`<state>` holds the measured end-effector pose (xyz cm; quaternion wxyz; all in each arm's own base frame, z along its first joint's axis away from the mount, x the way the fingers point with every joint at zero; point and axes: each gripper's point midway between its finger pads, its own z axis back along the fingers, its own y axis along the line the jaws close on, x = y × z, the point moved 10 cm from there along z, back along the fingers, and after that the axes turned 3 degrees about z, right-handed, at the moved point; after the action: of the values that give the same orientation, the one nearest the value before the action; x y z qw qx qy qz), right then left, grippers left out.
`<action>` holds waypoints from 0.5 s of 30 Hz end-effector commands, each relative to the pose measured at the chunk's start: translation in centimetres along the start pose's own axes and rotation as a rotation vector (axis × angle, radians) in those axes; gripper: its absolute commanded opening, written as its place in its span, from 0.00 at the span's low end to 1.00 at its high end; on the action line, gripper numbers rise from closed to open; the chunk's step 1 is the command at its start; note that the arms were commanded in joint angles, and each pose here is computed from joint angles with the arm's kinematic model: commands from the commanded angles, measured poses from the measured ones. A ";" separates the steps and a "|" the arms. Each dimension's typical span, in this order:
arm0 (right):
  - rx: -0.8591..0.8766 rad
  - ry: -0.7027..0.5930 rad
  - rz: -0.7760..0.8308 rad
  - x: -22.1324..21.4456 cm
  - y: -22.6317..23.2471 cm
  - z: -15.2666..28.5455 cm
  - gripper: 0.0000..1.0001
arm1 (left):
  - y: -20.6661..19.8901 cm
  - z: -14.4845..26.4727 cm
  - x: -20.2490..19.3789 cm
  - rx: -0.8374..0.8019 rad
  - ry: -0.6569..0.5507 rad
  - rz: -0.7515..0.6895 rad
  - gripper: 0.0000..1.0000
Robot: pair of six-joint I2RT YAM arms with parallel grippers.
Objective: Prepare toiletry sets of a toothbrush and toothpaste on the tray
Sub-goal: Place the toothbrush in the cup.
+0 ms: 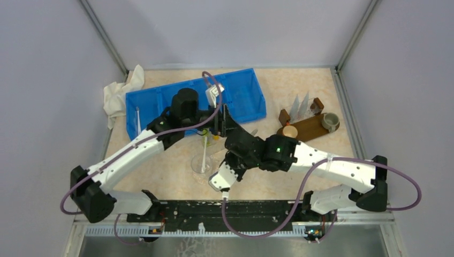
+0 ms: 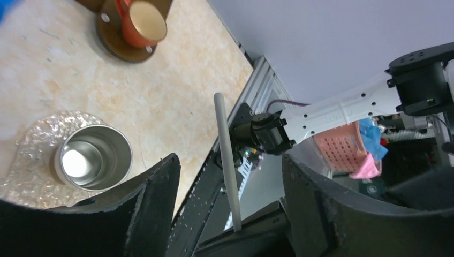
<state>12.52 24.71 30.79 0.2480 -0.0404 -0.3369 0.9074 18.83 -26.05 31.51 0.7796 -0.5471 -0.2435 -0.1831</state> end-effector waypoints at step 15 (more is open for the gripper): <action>-0.194 -0.968 -0.711 -5.7 0.5 7.9 0.00 | -3.7 9.3 1.5 -0.113 -0.934 -0.758 0.99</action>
<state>15.23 16.69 35.67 0.3823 0.3016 -0.4913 0.7222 15.22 -18.80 34.70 0.5490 -0.5166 -0.6240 -0.2059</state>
